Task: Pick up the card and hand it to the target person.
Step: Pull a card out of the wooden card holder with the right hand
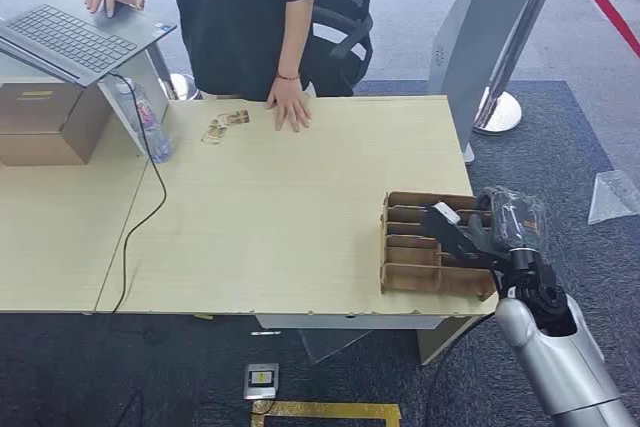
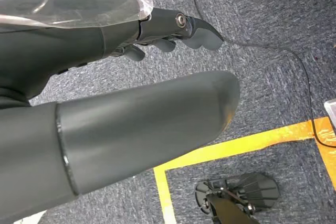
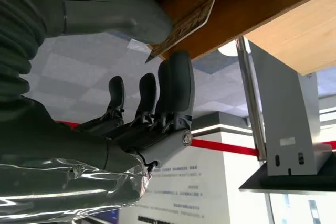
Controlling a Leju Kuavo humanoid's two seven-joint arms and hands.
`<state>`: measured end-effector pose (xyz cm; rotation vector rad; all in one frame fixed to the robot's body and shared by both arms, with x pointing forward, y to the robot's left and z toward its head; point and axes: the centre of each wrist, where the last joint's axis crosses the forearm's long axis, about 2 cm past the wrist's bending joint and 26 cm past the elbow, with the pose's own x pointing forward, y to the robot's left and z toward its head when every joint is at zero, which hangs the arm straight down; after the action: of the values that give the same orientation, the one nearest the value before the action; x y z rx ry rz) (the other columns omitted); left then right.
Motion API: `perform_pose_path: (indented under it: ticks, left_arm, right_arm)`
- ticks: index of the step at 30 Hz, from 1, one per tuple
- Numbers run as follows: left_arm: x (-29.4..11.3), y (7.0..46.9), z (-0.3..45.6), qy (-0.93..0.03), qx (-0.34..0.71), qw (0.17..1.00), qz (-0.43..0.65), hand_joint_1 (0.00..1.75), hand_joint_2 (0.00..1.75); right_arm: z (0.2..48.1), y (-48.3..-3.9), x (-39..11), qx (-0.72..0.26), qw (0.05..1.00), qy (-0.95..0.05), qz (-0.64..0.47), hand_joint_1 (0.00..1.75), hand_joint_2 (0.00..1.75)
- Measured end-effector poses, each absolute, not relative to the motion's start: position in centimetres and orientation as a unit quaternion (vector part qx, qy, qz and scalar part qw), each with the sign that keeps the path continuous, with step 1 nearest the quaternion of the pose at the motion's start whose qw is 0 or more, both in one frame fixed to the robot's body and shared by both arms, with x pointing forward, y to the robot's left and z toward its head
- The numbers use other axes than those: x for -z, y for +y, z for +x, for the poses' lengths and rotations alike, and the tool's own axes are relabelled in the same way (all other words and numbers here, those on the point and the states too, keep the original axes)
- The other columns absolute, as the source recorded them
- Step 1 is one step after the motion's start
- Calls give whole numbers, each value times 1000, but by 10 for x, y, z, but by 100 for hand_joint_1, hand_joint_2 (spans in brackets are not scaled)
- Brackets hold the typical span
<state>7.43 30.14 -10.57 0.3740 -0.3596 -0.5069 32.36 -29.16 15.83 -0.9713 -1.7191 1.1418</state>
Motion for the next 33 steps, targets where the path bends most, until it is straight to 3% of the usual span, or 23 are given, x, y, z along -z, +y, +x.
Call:
perform_pose_path:
  ticks: [6,33]
  left_arm:
    - [106,301,74,-176,247,935,183,0,0]
    - [106,298,74,-176,245,936,180,0,0]
  right_arm:
    - [323,-290,-157,-457,417,-684,-385,95,175]
    - [326,-286,-156,-478,412,-668,-394,97,175]
